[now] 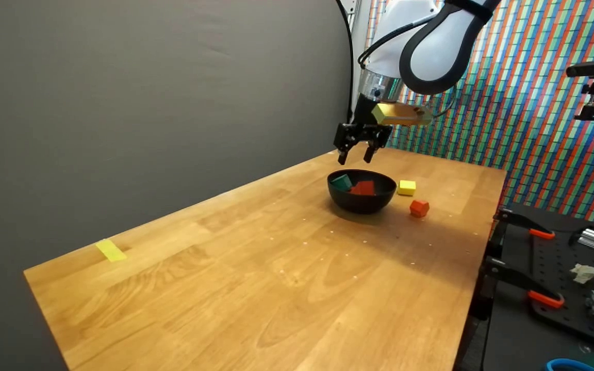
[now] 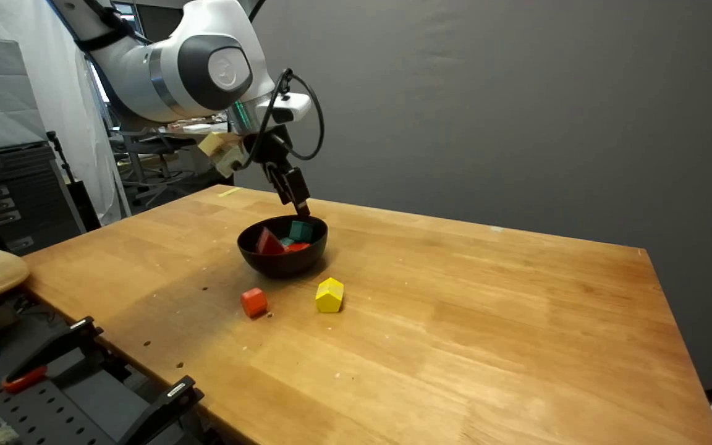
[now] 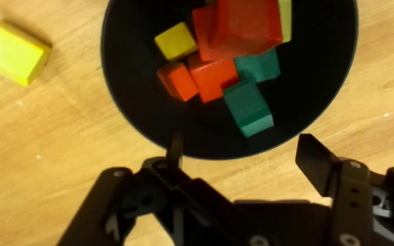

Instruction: Put all the blocks in the bowl

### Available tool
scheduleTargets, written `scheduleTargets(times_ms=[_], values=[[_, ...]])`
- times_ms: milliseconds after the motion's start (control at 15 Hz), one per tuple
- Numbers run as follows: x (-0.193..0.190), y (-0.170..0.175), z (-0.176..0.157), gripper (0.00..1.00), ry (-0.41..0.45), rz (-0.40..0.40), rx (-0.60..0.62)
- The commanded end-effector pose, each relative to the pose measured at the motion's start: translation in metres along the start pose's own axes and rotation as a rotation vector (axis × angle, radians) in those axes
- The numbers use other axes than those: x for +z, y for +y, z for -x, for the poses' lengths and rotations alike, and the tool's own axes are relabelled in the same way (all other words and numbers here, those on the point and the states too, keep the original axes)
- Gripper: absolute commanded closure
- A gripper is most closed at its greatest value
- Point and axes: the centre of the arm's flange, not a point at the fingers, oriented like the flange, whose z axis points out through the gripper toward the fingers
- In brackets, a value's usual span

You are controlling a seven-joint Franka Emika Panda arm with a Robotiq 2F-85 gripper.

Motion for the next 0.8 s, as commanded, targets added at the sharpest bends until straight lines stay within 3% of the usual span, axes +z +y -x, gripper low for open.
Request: scheduleTargets(times_ms=[0,200,267,533,733], values=[[-0.074,0.029,0.001,0.00,0.072,-0.029,-0.179],[-0.112,0.052,0.024,0.00,0.048,-0.086,-0.331],[-0.061,0.022,0.009,0.00,0.058,-0.033,-0.246],[-0.064,0.025,0.016,0.00,0.048,-0.034,-0.253],[-0.043,0.038,0.028,0.00,-0.066,0.038,-0.259]])
